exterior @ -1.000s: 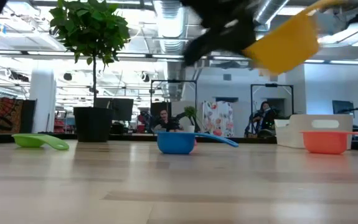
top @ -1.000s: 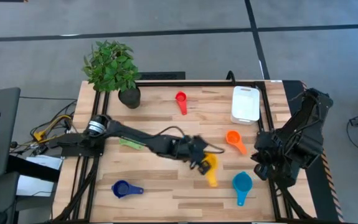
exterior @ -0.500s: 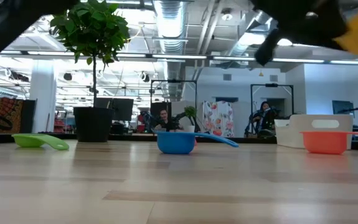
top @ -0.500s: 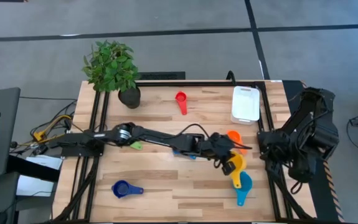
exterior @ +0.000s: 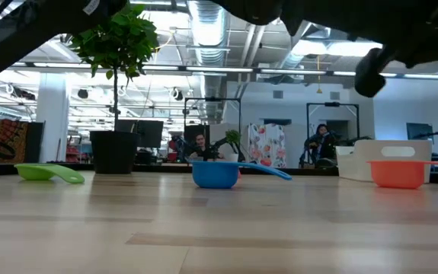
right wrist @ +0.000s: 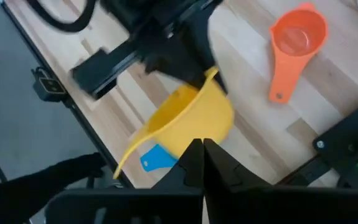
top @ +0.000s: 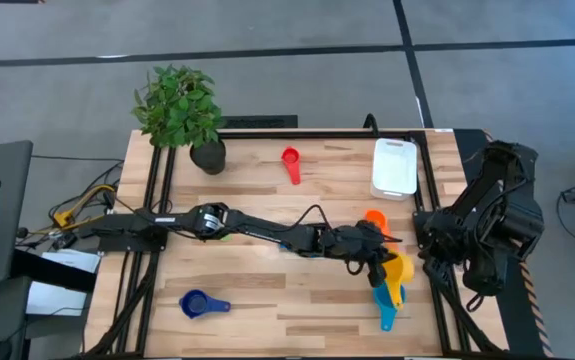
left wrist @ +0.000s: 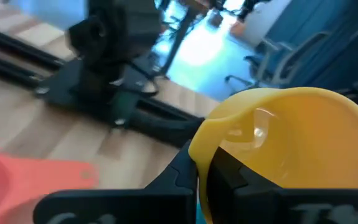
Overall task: Nest measuring cups in basket
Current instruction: Stack the yellow measuring cup on the light blue measuring cup
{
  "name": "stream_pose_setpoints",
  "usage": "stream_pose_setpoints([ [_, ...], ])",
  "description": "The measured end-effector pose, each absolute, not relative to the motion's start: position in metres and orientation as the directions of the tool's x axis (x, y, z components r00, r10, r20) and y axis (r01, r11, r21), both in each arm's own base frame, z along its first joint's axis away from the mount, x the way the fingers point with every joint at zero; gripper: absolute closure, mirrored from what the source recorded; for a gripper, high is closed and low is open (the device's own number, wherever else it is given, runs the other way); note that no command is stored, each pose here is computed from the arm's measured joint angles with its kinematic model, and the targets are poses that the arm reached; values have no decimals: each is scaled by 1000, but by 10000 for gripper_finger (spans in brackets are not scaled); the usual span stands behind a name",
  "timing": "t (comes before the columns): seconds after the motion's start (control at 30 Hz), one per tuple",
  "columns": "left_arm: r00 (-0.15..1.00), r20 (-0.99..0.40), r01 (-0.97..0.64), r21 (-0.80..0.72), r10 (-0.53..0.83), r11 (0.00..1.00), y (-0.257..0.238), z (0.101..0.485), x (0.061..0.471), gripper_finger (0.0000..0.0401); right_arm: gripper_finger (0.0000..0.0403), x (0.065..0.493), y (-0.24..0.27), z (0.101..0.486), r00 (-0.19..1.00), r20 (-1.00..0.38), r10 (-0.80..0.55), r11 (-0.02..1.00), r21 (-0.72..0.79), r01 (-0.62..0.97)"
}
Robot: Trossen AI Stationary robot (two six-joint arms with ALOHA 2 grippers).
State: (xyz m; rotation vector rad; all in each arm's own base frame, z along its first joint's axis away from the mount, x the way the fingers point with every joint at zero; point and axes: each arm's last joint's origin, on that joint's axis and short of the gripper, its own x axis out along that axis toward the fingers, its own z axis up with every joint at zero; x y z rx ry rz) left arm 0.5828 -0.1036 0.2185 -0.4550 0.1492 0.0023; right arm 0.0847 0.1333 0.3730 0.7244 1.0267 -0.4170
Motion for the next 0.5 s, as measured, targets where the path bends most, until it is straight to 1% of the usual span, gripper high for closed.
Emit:
stream_pose_setpoints([
  [0.07, 985, -165, -34, -421, -40, 907, -108, 215, 582, 401, 392, 85, 134, 373, 473, -881, 17, 681, 356, 639],
  [0.13, 982, -191, -68, -392, -9, 917, -109, 208, 582, 401, 387, 85, 134, 373, 472, -881, 15, 670, 360, 649],
  [0.2, 975, -222, -75, -373, -11, 925, -110, 201, 582, 401, 380, 85, 135, 373, 472, -882, 14, 664, 361, 655],
  [0.33, 973, -231, -71, -384, -22, 921, -110, 194, 584, 401, 377, 86, 135, 372, 474, -880, 10, 647, 367, 668],
  [0.5, 958, -270, -24, -421, -99, 907, -114, 169, 587, 401, 389, 87, 135, 373, 496, -868, 3, 631, 387, 673],
])
